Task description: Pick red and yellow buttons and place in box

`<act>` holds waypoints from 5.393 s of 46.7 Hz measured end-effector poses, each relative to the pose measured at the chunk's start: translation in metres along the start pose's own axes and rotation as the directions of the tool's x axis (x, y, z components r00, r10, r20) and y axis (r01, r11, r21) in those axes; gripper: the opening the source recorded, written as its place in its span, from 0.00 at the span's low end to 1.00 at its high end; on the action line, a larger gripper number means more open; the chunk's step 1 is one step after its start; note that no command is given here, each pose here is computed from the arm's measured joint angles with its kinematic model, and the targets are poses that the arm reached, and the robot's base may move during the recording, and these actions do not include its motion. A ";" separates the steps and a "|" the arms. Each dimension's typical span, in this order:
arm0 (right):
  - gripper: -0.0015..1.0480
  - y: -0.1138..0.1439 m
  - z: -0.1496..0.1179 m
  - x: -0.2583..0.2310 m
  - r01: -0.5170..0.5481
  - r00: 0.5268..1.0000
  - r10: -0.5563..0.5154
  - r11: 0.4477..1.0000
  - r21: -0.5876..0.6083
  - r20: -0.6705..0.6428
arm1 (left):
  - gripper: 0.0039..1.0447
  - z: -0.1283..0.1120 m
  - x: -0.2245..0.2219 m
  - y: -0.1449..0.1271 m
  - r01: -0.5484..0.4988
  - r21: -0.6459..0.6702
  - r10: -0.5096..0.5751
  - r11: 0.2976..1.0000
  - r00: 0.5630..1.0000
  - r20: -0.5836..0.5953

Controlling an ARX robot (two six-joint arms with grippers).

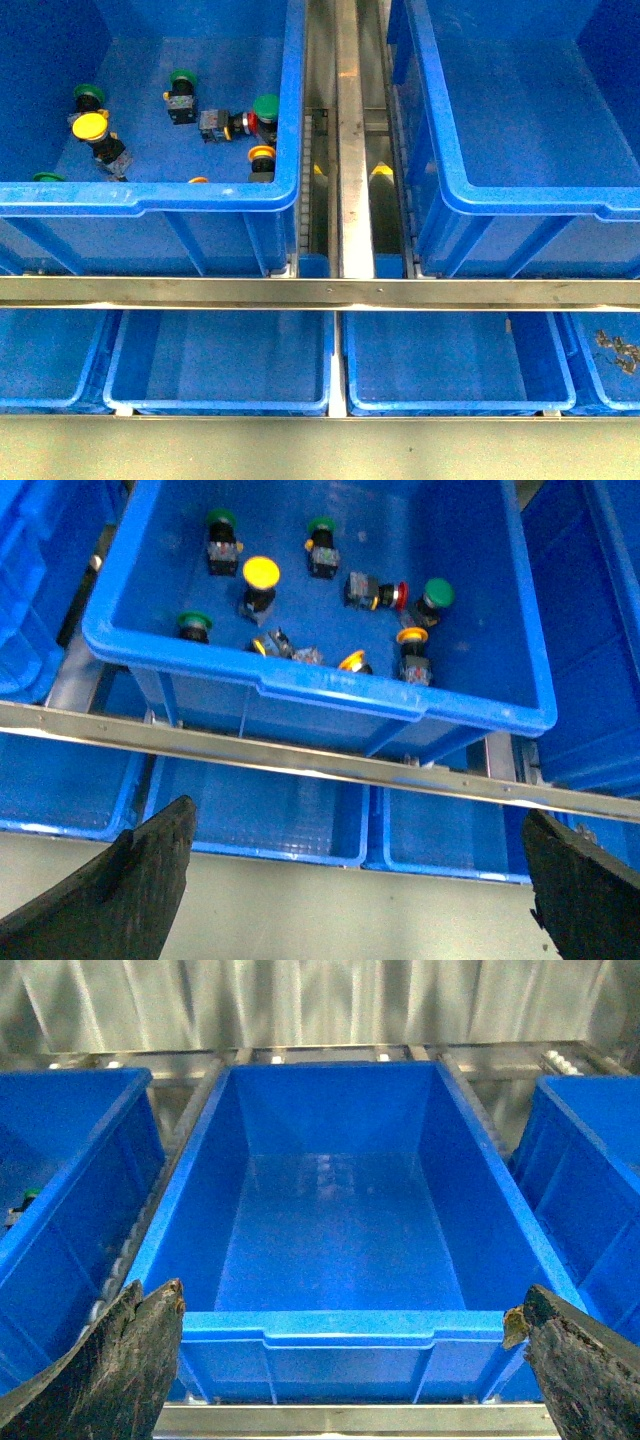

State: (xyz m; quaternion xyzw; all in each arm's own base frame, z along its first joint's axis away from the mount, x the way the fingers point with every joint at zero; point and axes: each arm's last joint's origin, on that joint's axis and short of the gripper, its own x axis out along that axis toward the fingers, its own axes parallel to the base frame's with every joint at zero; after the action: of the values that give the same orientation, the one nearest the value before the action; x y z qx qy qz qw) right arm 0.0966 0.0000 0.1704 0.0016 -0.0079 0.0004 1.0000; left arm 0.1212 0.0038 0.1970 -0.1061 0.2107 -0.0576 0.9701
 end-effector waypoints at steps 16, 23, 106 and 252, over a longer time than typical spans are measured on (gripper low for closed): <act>0.94 0.000 0.000 0.000 0.000 1.000 0.000 1.000 0.000 0.000 | 0.93 0.070 0.068 0.009 -0.032 0.056 0.028 0.998 0.998 0.064; 0.94 0.000 0.000 0.000 0.000 1.000 0.000 1.000 0.000 0.000 | 0.93 0.090 0.128 0.014 -0.065 0.002 0.065 0.998 0.997 -0.046; 0.94 0.000 0.000 0.000 0.000 1.000 0.000 1.000 0.000 0.000 | 0.93 0.055 0.395 0.074 0.141 0.573 0.118 0.807 0.912 -0.392; 0.94 0.061 0.016 0.103 -0.288 0.953 0.257 0.935 -0.209 -0.163 | 0.33 0.069 0.216 -0.201 0.438 -0.422 -0.579 0.794 0.756 -0.304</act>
State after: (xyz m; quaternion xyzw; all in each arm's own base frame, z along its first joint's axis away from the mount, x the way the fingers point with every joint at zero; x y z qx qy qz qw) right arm 0.1996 0.0610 0.1881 -0.1153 0.0589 0.1383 0.9819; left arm 0.3322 -0.2121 0.2189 -0.3035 0.3820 -0.3087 0.8165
